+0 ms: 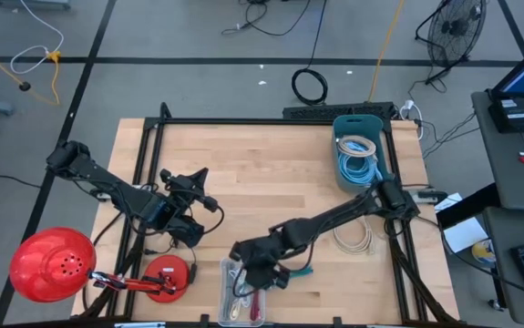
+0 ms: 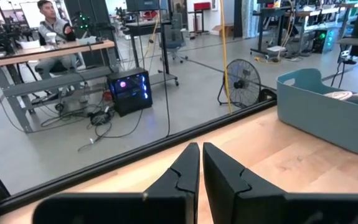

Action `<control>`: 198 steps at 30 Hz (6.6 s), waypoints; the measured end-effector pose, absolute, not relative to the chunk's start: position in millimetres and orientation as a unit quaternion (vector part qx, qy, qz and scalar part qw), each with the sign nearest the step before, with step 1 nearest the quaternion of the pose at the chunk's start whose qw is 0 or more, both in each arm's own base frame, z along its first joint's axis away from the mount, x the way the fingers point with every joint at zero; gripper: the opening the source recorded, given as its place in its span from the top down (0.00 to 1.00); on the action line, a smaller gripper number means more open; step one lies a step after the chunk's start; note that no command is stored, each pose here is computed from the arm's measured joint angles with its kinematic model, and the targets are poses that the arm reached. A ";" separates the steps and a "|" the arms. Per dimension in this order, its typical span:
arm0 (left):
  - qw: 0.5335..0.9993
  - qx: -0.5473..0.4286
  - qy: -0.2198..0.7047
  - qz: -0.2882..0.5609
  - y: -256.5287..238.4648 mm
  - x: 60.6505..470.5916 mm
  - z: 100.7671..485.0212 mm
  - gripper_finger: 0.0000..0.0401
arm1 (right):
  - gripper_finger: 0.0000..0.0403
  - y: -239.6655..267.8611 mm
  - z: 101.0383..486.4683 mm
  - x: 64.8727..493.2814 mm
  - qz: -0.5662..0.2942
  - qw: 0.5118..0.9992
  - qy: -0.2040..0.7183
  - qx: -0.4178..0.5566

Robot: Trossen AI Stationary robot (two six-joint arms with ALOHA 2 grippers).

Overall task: Pick & Place USB Port
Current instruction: Put the top blue charger cable into the transparent bin

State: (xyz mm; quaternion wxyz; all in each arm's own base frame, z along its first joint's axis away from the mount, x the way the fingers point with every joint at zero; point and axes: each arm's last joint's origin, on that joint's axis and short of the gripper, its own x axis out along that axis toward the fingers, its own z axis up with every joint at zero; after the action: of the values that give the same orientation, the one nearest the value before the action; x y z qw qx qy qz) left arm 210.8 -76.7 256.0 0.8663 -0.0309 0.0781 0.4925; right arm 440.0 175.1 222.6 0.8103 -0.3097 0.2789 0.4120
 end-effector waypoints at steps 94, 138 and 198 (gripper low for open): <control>0.915 -0.060 -0.026 0.398 -51.7 97.9 198.7 1.00 | 0.99 142.6 325.7 341.6 0.074 0.985 -0.071 -0.136; 0.994 0.098 0.056 0.003 -145.7 162.8 259.5 1.00 | 0.99 125.1 303.2 325.2 0.250 0.961 -0.057 -0.103; 0.984 0.102 -0.147 -0.012 -14.7 222.3 265.6 0.69 | 0.99 30.7 282.9 371.8 -0.012 0.986 -0.159 0.049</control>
State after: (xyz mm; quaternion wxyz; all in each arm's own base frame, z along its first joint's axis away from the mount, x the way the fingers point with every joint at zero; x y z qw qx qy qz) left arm 222.3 -14.7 265.6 0.9837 0.1022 -0.1472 -0.0118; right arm 371.8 30.7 282.9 0.9860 0.0488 -0.1592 -0.0119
